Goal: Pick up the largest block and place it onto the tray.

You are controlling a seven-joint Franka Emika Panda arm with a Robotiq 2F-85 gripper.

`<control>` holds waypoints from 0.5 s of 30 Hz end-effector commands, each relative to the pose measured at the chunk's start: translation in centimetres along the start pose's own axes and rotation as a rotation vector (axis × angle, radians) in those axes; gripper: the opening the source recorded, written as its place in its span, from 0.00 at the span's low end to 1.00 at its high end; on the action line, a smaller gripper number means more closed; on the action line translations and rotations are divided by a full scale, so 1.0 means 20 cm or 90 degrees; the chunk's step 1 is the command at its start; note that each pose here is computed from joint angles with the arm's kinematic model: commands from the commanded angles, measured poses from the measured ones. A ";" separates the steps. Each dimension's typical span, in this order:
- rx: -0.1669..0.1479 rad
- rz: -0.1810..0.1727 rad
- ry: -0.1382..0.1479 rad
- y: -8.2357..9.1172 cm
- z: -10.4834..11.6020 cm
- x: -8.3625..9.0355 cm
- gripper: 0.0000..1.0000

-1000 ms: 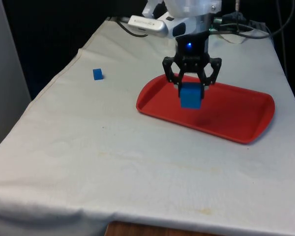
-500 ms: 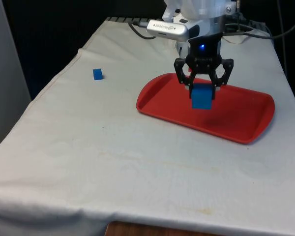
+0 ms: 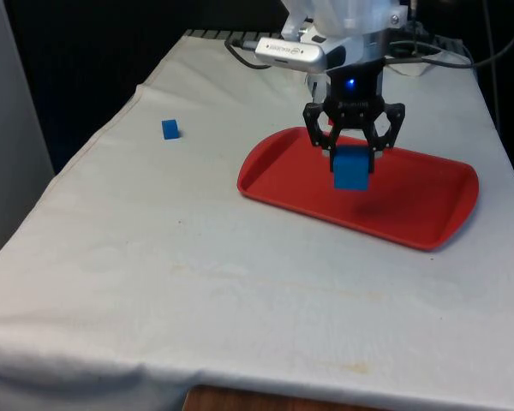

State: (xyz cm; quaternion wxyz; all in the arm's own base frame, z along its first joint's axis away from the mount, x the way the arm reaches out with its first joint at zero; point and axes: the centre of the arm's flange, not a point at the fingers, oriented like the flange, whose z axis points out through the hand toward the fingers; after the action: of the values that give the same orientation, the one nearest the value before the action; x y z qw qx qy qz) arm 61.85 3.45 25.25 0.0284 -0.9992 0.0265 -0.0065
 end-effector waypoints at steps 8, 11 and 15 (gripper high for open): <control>0.002 -0.002 0.005 0.01 0.02 -0.11 0.01; 0.003 -0.001 0.006 0.01 0.03 -0.12 0.01; 0.004 -0.002 0.007 0.02 0.03 -0.14 0.01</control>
State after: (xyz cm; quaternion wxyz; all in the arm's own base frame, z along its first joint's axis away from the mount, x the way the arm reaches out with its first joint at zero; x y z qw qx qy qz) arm 60.26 3.34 24.54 0.0313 -0.9992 0.0252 -0.0080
